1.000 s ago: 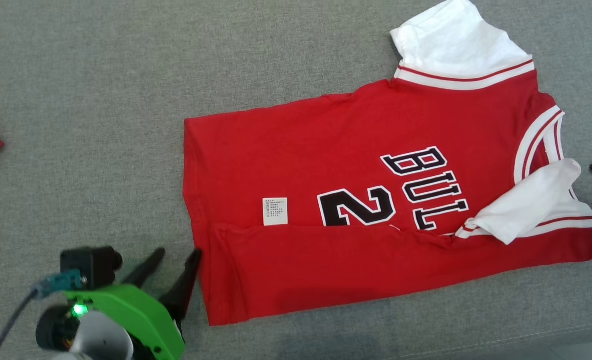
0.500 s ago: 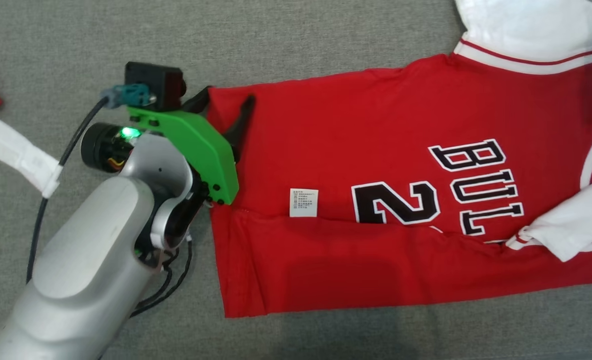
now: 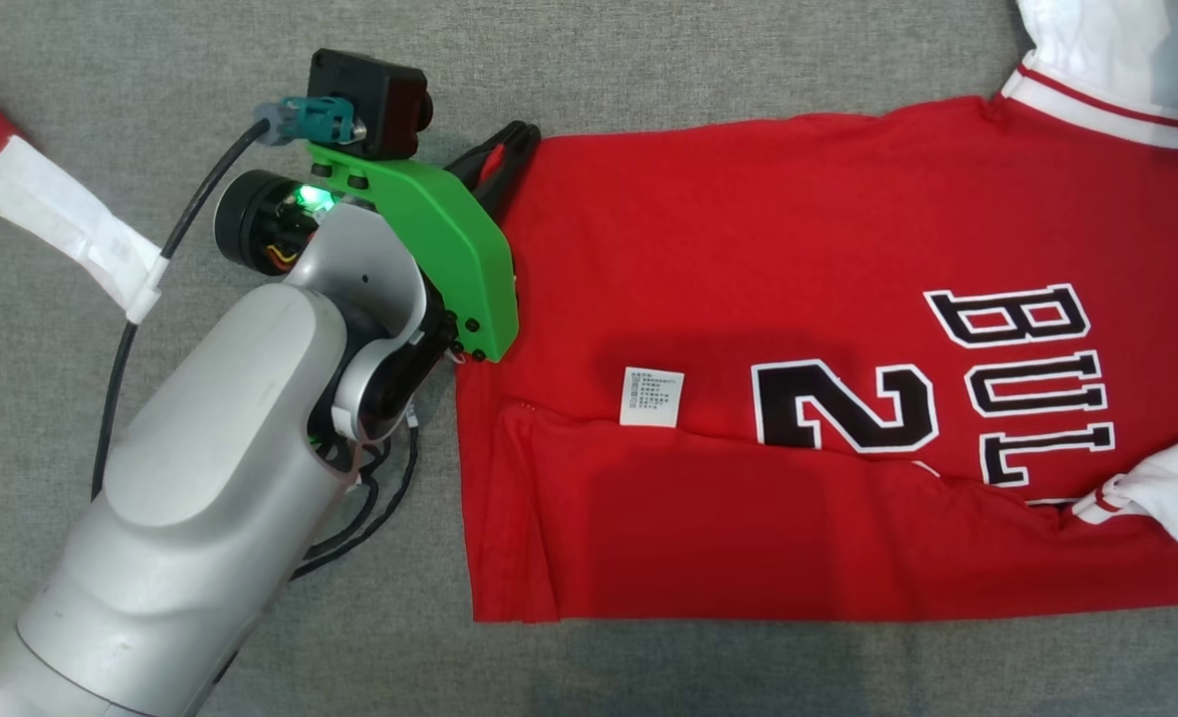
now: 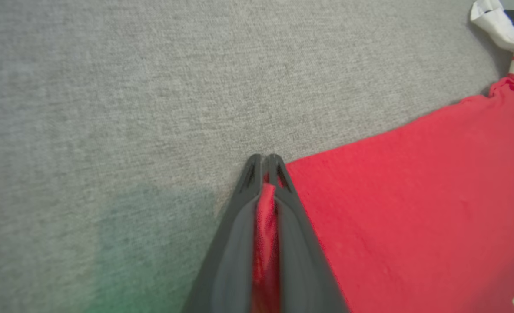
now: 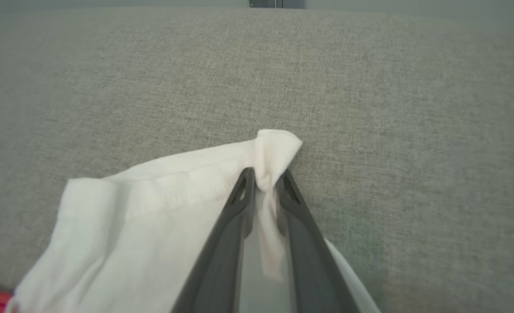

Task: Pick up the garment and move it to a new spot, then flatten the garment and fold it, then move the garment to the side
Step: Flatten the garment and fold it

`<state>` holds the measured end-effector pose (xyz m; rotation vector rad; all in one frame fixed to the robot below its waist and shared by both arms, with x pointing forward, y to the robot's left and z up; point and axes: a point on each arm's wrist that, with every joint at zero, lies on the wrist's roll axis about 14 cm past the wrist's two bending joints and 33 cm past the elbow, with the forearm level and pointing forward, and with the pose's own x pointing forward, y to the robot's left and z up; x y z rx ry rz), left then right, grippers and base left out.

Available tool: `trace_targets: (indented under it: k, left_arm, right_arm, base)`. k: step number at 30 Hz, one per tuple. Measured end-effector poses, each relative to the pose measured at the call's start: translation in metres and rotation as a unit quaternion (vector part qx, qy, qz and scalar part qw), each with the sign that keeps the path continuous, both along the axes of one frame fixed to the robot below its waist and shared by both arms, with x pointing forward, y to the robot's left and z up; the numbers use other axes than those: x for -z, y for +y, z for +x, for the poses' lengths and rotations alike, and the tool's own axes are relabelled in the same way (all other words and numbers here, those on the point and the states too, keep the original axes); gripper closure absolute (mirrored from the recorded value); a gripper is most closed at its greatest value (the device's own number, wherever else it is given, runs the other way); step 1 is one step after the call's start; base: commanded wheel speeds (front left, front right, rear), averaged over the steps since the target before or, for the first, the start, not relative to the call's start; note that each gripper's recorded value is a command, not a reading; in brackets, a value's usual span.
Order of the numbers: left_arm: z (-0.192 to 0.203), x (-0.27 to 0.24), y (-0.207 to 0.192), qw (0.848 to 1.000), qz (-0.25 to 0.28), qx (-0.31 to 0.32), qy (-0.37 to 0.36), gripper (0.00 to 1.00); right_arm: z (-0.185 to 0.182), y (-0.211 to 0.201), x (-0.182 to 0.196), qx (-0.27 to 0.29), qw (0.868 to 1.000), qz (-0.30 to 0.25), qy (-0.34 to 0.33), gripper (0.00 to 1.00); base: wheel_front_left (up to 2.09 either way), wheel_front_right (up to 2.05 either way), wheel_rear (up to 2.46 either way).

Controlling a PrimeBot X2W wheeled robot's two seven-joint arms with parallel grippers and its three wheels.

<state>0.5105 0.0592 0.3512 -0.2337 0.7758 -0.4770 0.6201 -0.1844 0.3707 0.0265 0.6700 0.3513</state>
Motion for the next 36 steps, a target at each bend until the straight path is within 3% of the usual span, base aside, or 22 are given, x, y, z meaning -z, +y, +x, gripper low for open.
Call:
trace_targets:
  k: [10, 21, 30, 36]
  left_arm:
    - [-0.011, -0.026, -0.003, 0.999, -0.021, -0.001, -0.033, 1.00]
    - [-0.065, -0.079, -0.005, 0.996, -0.059, 0.002, -0.069, 1.00]
    - [-0.119, -0.084, -0.017, 0.996, -0.075, 0.015, -0.051, 1.00]
    - [-0.130, -0.083, -0.026, 0.994, -0.096, 0.011, -0.053, 1.00]
  right_arm:
    - [-0.009, -0.012, -0.073, 0.018, 0.991, 0.071, -0.115, 1.00]
    - [-0.107, -0.060, -0.128, 0.055, 0.976, 0.111, -0.177, 1.00]
    - [-0.206, -0.075, -0.110, 0.113, 0.972, 0.147, -0.142, 1.00]
    - [-0.243, -0.070, -0.086, 0.150, 0.968, 0.168, -0.113, 1.00]
  base:
    - [0.00, 0.00, 0.00]
    - [0.00, 0.00, 0.00]
    - [0.00, 0.00, 0.00]
    - [0.00, 0.00, 0.00]
